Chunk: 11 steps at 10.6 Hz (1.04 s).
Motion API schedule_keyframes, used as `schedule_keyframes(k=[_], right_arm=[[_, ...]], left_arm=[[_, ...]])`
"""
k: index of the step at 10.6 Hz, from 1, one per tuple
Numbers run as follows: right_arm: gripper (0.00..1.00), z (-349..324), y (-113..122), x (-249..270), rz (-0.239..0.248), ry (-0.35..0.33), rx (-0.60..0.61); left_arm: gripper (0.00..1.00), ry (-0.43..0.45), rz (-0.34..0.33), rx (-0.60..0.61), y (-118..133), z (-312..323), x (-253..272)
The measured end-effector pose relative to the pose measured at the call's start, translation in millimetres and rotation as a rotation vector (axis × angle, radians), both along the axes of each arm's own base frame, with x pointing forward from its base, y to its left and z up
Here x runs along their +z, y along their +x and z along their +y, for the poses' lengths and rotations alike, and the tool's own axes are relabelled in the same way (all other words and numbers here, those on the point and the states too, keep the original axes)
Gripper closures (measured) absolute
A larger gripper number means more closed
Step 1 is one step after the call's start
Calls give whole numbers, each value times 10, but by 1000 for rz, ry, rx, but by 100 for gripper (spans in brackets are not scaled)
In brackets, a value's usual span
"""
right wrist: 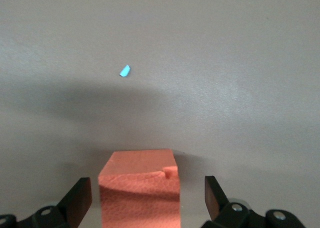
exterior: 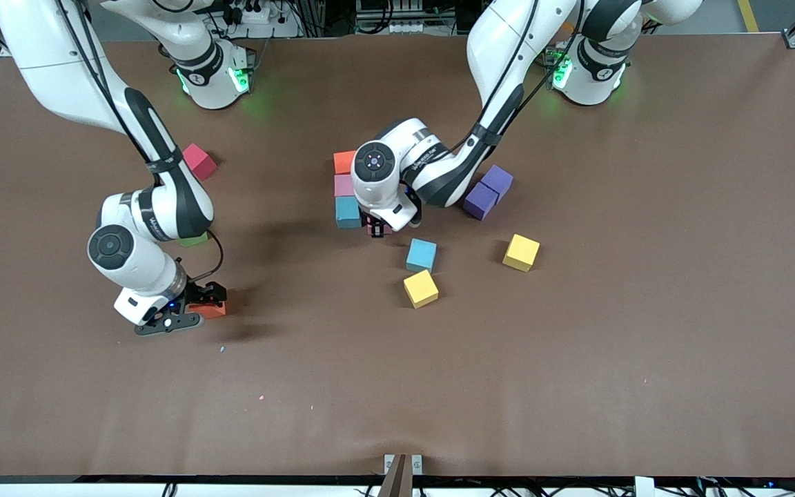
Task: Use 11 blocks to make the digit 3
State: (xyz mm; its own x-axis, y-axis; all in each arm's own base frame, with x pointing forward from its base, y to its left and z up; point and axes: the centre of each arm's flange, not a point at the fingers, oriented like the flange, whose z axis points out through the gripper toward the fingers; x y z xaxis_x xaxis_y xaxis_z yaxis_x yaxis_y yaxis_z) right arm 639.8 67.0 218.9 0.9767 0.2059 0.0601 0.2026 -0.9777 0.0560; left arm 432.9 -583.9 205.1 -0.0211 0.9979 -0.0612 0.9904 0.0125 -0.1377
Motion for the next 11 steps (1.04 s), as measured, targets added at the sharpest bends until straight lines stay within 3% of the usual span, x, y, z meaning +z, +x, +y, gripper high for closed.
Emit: schedule_keyframes(k=[2, 3, 4, 6, 11], right_arm=[[1, -68, -19, -119, 0, -3, -3], [11, -79, -26, -159, 2, -4, -4], [11, -79, -29, -185, 4, -3, -3], [39, -73, -26, -185, 3, -2, -4], [42, 130, 71, -36, -27, 28, -4]], left_arm=[[38, 0, 0, -9, -54, -40, -3], [38, 0, 1, -14, -88, -62, -27], [38, -3, -1, -15, -101, -75, -60], [38, -6, -4, -14, -99, -80, -81], [38, -10, -8, -13, -96, -85, -76]])
